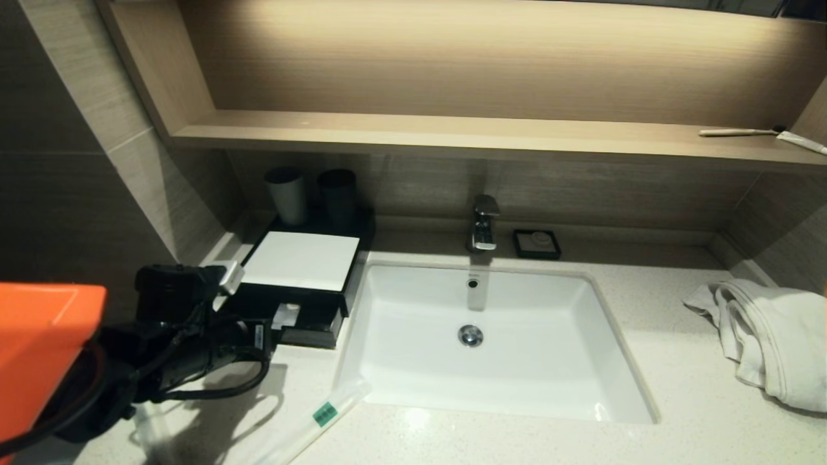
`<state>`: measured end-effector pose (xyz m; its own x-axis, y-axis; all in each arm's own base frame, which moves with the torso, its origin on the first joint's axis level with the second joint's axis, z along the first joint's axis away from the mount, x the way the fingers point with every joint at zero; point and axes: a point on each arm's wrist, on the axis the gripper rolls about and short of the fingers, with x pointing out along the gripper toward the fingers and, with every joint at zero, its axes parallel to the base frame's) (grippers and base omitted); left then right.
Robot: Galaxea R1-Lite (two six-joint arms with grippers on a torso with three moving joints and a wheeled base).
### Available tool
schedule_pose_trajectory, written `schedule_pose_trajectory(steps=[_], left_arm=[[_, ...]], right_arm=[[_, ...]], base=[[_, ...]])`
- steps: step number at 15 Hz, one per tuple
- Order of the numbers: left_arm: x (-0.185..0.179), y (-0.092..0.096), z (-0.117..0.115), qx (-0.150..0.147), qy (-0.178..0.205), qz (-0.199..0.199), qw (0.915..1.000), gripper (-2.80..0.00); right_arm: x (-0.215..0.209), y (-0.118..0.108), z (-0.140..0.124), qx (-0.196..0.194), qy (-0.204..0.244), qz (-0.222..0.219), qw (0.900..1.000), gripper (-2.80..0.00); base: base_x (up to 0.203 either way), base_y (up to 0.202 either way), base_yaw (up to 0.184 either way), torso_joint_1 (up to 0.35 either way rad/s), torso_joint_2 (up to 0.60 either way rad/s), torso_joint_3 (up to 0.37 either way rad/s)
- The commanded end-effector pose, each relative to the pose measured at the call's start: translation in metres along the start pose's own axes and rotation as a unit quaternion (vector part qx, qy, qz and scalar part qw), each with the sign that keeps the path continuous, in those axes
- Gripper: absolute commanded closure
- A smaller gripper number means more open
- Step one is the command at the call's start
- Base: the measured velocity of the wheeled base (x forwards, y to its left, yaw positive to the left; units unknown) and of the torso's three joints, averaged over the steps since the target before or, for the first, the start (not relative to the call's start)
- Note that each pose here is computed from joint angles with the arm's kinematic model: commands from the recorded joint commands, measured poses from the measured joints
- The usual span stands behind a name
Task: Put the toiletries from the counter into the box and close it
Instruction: Open the drawer
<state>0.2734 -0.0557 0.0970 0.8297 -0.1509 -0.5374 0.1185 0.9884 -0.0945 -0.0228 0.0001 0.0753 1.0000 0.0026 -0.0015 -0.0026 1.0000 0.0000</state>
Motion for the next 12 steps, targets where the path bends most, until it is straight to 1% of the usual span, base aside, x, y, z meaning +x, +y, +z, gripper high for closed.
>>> schedule_pose_trajectory(steps=[1,5,8,12], left_arm=[[0.003,-0.001,0.006,-0.001,-0.007,0.000,1.0000,0.00],[0.010,-0.003,0.027,-0.001,-0.004,0.000,1.0000,0.00],[0.019,-0.003,0.029,0.000,0.041,0.006,0.9991,0.00],[0.029,-0.004,0.032,0.000,0.049,0.008,0.9988,0.00]], right_arm=[[0.000,0.000,0.000,0.000,0.000,0.000,1.000,0.00],[0.000,0.000,0.000,0.000,0.000,0.000,1.000,0.00],[0.000,0.000,0.000,0.000,0.000,0.000,1.000,0.00],[0.000,0.000,0.000,0.000,0.000,0.000,1.000,0.00]], base=[[0.000,0.000,0.000,0.000,0.00,0.000],[0.000,0.000,0.000,0.000,0.00,0.000],[0.000,0.000,0.000,0.000,0.00,0.000],[0.000,0.000,0.000,0.000,0.00,0.000]])
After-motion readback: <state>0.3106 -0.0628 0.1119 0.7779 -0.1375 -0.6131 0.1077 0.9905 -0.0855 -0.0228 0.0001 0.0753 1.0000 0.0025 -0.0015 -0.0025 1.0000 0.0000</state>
